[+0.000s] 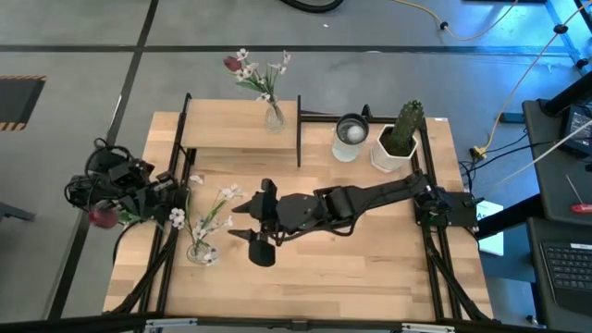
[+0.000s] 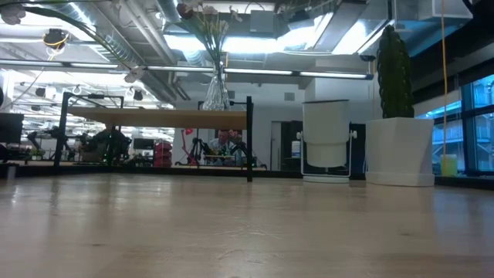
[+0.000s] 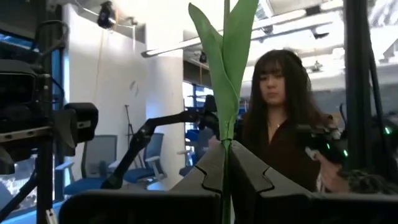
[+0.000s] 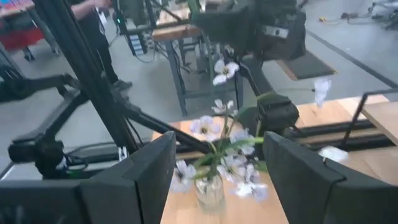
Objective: Pick and place flowers into a vace then onto a shelf
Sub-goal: Put the red flower into the transparent vase
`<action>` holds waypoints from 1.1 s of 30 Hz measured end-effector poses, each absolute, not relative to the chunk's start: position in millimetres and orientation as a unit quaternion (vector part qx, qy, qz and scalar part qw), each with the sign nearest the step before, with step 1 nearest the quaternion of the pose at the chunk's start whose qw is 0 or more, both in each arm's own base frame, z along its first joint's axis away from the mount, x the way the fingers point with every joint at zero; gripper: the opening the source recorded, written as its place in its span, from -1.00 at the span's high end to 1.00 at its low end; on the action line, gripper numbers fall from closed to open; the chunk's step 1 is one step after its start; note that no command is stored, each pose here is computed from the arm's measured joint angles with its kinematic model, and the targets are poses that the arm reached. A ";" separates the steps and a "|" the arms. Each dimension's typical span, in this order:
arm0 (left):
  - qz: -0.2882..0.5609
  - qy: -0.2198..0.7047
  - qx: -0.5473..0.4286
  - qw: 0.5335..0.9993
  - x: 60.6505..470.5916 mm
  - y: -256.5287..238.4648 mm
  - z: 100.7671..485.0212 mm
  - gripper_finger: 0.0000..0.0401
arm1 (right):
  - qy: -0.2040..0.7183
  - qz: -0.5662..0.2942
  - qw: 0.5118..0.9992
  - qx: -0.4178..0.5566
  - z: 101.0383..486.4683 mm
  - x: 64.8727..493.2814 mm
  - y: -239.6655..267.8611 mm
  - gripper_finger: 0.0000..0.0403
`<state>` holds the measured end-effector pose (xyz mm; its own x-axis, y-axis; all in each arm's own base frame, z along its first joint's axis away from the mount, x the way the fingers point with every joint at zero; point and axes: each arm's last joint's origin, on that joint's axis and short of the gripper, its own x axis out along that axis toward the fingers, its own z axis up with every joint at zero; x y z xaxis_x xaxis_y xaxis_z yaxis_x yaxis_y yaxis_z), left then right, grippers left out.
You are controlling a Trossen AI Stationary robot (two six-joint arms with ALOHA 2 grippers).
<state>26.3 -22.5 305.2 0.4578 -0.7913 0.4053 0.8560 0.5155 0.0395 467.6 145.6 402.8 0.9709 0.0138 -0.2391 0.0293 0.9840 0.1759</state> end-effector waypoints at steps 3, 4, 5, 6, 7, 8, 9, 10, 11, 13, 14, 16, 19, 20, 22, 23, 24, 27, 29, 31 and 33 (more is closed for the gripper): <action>-0.486 -0.187 -0.067 0.851 27.5 -22.8 303.3 0.98 | 0.079 0.008 0.994 0.074 403.4 474.1 152.8 -0.21; -0.484 -0.183 -0.067 0.853 28.6 -22.8 302.0 0.98 | 0.067 0.013 0.996 0.060 402.9 475.9 155.8 -0.21; -0.482 -0.177 -0.065 0.855 29.7 -22.8 300.7 0.98 | 0.056 0.015 0.997 0.047 399.5 480.2 158.1 -0.21; -0.481 -0.172 -0.065 0.857 30.7 -22.8 299.4 0.98 | 0.040 0.017 0.998 0.035 396.7 484.6 160.2 -0.21; -0.480 -0.166 -0.066 0.859 31.6 -22.7 298.2 0.98 | 0.035 0.018 0.999 0.022 392.5 488.0 162.3 -0.21; -0.480 -0.162 -0.068 0.860 32.0 -22.7 297.6 0.98 | 0.028 0.018 0.999 0.015 388.7 491.5 164.0 -0.21; -0.481 -0.161 -0.067 0.859 32.0 -22.8 297.5 0.98 | 0.023 0.017 1.000 0.013 385.7 494.2 164.7 -0.21; -0.482 -0.161 -0.066 0.859 31.9 -22.9 297.4 0.98 | 0.018 0.017 1.000 0.012 383.6 496.4 165.0 -0.21; -0.483 -0.161 -0.064 0.858 31.9 -22.9 297.2 0.98 | 0.015 0.015 1.000 0.011 383.1 497.7 163.8 -0.21; -0.482 -0.165 -0.057 0.859 31.9 -22.9 297.2 0.98 | 0.014 0.013 1.000 0.012 381.6 499.5 162.0 -0.21; -0.481 -0.166 -0.054 0.859 32.1 -22.9 297.0 0.98 | 0.015 0.012 1.000 0.013 380.7 500.1 161.6 -0.21; -0.476 -0.167 -0.047 0.862 32.9 -22.8 296.1 0.98 | 0.020 0.011 1.000 0.013 377.8 501.4 161.5 -0.21; -0.473 -0.159 -0.042 0.866 34.6 -22.7 293.6 0.98 | 0.020 0.012 1.000 0.014 377.8 501.3 162.3 -0.21; -0.472 -0.159 -0.041 0.866 34.7 -22.7 293.4 0.98 | 0.018 0.012 1.000 0.014 378.3 501.2 162.4 -0.21; -0.473 -0.153 -0.045 0.866 35.4 -22.9 292.2 0.98 | 0.017 0.013 1.000 0.014 378.5 501.0 162.9 -0.21; -0.475 -0.152 -0.046 0.866 36.1 -23.0 291.1 0.98 | 0.017 0.013 1.000 0.014 378.5 500.9 163.1 -0.21; -0.477 -0.154 -0.045 0.864 37.4 -23.2 289.0 0.98 | 0.017 0.013 1.000 0.014 378.4 500.9 163.1 -0.21; -0.483 -0.160 -0.055 0.859 44.5 -24.1 277.5 0.98 | 0.017 0.012 1.000 0.017 378.5 500.9 163.1 -0.21; -0.486 -0.168 -0.068 0.855 49.0 -24.9 268.9 0.98 | 0.018 0.013 1.000 0.017 378.3 500.7 163.8 -0.21; -0.497 -0.177 -0.077 0.846 51.7 -26.2 261.3 0.98 | 0.017 0.013 1.000 0.017 378.4 500.6 164.0 -0.21; -0.510 -0.199 -0.084 0.832 51.4 -27.4 256.9 0.98 | 0.017 0.014 1.000 0.018 378.5 500.4 164.8 -0.21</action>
